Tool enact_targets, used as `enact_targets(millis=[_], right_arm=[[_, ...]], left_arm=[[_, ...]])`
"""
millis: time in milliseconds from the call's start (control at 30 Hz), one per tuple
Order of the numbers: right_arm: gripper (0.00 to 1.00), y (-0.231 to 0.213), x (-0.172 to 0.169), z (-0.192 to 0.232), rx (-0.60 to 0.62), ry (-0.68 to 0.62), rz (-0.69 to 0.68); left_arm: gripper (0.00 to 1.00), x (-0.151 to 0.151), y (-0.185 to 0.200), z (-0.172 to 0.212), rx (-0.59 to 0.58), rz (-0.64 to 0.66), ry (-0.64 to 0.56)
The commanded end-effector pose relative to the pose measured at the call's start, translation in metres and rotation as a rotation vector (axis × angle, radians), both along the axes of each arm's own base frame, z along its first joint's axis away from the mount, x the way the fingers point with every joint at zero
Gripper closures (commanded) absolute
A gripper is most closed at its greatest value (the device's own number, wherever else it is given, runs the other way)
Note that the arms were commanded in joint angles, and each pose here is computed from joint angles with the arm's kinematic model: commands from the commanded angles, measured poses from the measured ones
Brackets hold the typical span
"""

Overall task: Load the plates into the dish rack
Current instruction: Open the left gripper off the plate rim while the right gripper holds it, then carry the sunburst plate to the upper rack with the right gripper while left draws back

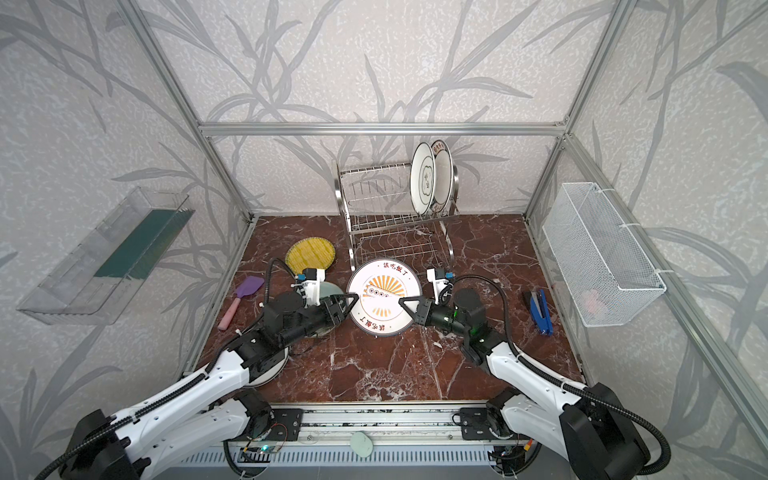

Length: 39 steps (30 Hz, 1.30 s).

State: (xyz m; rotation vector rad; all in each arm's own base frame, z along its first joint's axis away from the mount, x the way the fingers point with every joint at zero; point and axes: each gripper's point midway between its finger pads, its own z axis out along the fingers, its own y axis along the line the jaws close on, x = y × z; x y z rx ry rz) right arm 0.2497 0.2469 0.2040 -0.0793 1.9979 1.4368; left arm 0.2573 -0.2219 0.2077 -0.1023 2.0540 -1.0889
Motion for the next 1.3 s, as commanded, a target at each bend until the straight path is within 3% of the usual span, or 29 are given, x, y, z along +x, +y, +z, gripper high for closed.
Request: enact_targets(millis=[0,367,600,833,1267], right_arm=[[1.0,-0.003,0.005,0.039,0.004,-0.116,-0.034],[1.0,-0.021,0.006,0.074,-0.111,-0.219,-0.11],[1.0,-0.024,0.014,0.126,-0.173,-0.336,-0.133],[1.0,-0.023,0.029,0.182,-0.194,-0.439,-0.173],[1.0,-0.035,0.075,0.268,-0.273,-0.588,-0.377]], left_arm=[[0.42,0.001,0.005,0.015,0.04,0.012,-0.037],[0.42,-0.004,0.022,0.041,0.211,0.01,-0.097],[0.42,-0.005,0.028,0.073,0.348,-0.03,-0.156],[0.42,-0.004,0.028,0.092,0.409,-0.061,-0.203],[0.42,-0.009,0.032,0.103,0.515,-0.118,-0.272]])
